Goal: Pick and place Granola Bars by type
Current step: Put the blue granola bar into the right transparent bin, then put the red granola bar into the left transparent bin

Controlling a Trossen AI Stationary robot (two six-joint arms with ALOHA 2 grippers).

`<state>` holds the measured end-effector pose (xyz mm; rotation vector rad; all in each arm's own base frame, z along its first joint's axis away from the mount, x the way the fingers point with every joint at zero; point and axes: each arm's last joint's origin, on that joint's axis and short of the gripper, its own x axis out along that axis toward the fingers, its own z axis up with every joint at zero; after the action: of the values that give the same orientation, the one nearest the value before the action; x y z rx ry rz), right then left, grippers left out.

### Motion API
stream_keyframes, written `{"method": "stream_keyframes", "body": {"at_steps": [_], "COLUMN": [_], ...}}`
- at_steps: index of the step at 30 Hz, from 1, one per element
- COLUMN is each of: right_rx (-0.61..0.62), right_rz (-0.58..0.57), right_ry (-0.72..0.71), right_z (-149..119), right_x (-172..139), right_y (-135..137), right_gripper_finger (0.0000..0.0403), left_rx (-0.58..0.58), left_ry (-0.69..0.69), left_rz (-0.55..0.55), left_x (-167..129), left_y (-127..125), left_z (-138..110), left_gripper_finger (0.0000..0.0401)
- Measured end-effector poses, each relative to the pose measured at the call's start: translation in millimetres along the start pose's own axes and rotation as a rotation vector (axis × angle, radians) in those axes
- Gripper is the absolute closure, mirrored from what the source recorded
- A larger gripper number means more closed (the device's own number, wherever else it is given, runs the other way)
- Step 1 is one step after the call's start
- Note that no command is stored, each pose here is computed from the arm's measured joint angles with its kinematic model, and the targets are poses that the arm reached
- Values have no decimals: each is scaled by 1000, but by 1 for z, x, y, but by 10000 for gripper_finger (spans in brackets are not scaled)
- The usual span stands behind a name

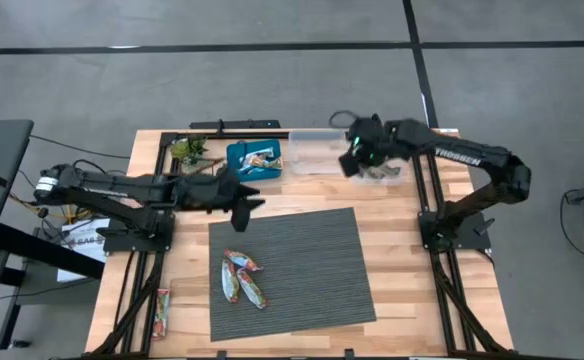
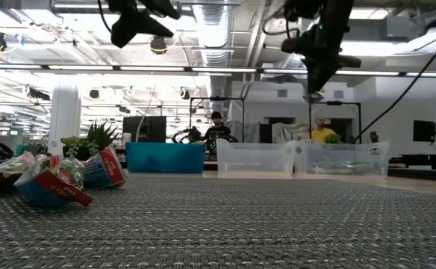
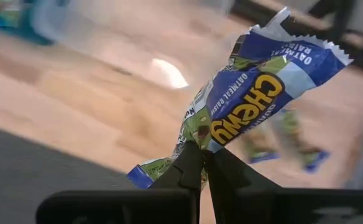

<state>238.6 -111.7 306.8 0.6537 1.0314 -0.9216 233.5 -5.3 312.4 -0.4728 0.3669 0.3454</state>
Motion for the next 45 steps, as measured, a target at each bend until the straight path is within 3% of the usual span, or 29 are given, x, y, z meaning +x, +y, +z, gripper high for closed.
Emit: {"method": "stream_keyframes", "body": {"at_steps": [6, 11, 18, 27, 34, 40, 45], "right_rx": [-23, -54, -140, -182, -290, -443, -583], "right_rz": [-13, -41, -41, -8, 327, 440, 493], "right_ry": [67, 178, 180, 136, -150, -215, -178], "right_z": [21, 23, 31, 36, 26, -16, -57], "right_x": [13, 36, 54, 55, 1, -36, -44], "right_y": [-42, -60, -59, -56, -14, 32, 73], "right_gripper_finger": [401, 399, 364, 280, 233, 227, 236], "left_rx": [-95, -156, -165, -183, -96, -39, 139], "left_ry": [-1, 32, 35, 52, 163, 403, 614], "left_rz": [75, 119, 129, 122, 1, 37, 90], "left_x": [6, 8, 8, 8, 4, -14, -36], "left_y": [27, 40, 42, 42, 22, -3, -11], "left_z": [12, 14, 15, 13, -2, -43, -75], "left_gripper_finger": [232, 232, 232, 232, 232, 232, 232]}}
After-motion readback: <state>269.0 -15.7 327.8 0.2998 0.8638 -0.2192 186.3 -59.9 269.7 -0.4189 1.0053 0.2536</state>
